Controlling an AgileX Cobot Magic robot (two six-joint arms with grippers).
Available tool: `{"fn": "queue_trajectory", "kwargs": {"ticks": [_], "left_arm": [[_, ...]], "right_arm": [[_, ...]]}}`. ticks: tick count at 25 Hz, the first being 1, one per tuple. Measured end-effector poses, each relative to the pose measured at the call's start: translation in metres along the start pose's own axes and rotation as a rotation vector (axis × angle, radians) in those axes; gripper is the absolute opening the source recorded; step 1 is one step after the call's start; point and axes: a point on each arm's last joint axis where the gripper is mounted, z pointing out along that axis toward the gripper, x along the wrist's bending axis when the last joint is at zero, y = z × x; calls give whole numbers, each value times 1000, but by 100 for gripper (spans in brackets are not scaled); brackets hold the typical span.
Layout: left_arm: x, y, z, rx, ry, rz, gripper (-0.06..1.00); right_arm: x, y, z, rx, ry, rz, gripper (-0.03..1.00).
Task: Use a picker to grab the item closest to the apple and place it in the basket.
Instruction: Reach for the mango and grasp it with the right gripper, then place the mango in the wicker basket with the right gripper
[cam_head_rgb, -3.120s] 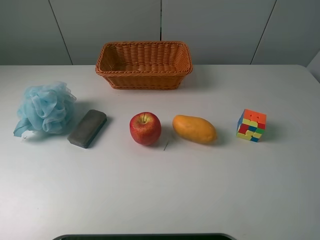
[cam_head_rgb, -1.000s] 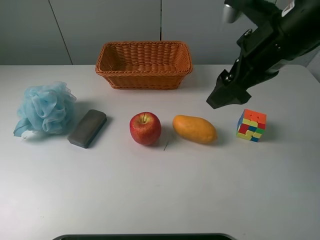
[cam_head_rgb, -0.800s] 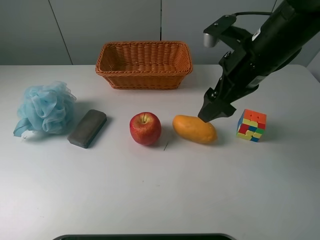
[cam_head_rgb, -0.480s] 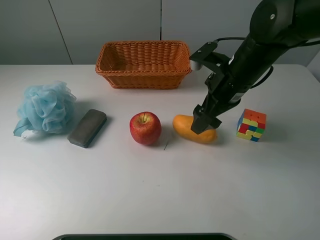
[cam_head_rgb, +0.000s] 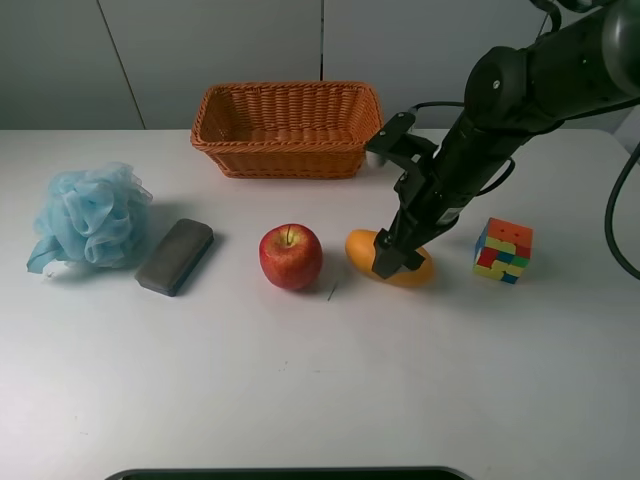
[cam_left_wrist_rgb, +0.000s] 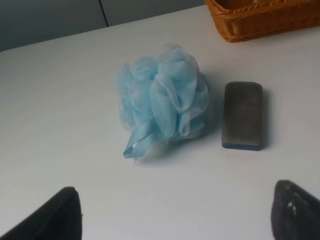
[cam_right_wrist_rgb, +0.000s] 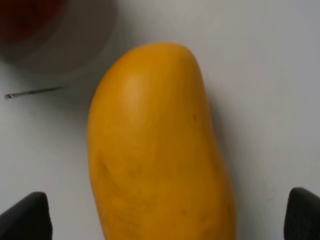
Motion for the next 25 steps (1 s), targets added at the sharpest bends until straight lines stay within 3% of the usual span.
{"fn": "queue_trajectory", "kwargs": {"ticks": [13, 17, 25], "left_arm": [[0, 0, 0, 0, 0, -4, 73], [0, 0, 0, 0, 0, -4, 73], [0, 0, 0, 0, 0, -4, 73]], "right_arm": [[-2, -3, 32, 38, 38, 18, 69], [-2, -3, 33, 37, 36, 17, 48], [-3, -3, 33, 35, 35, 17, 49]]}}
